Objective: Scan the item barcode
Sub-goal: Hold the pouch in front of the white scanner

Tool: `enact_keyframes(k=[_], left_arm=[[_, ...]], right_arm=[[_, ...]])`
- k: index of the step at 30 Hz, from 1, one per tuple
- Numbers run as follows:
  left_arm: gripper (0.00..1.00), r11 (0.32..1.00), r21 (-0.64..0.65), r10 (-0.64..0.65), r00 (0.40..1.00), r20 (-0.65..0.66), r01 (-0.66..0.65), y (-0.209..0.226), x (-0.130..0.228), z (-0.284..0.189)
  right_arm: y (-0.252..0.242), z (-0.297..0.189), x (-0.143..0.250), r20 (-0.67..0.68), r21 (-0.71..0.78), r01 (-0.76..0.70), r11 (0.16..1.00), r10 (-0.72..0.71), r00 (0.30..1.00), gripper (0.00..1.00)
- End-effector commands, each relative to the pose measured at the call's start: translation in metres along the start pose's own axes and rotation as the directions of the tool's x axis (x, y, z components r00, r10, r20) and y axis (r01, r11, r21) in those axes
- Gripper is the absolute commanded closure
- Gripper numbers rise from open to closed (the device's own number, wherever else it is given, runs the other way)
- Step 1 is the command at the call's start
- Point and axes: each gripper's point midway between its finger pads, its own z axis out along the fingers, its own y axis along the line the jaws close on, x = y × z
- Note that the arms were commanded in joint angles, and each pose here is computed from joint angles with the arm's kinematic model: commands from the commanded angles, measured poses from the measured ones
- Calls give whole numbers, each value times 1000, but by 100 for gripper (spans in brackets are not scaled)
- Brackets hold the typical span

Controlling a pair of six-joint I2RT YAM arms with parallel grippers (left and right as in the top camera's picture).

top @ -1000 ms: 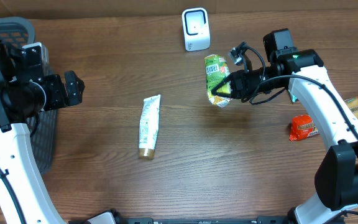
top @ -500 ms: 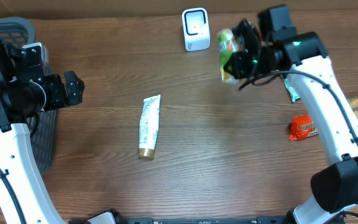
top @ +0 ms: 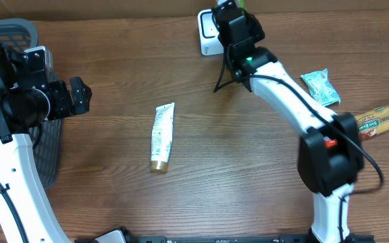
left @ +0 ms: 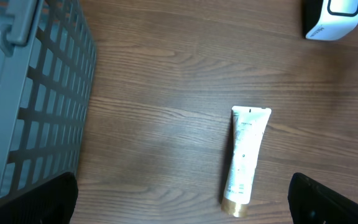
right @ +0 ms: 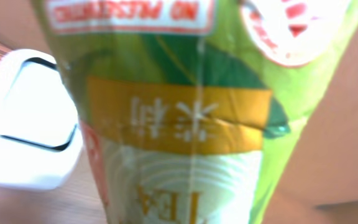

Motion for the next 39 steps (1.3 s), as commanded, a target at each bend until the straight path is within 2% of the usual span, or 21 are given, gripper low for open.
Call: enact_keyframes(k=[1,5,8,10,25,34,39], left_arm=[[0,1000,12,15,1000,13,-16,-2,-4,-2],[0,1000,12,15,1000,13,-16,-2,-4,-2],[1,1000,12,15,1000,13,-15,-2,-4,-2],[0,1000,12,15,1000,13,-15,-2,-4,-2],[1,1000,12,15,1000,13,-15,-2,-4,-2],[1,1000,12,15,1000,13,-15,-2,-4,-2],[0,1000,12,15,1000,13,-15,-2,-4,-2]], right_arm=[[-14,19,-6,-25,171,310,935,-311,950,96],[4,43,-9,11,250,421,872,-437,899,96],[32,60,8,5,203,534,821,-546,838,96],[40,65,16,-4,190,552,812,-562,827,96],[40,67,12,19,224,518,825,-535,844,96],[47,70,-3,145,203,454,868,-485,862,96],[44,77,3,145,204,432,878,-464,874,96]])
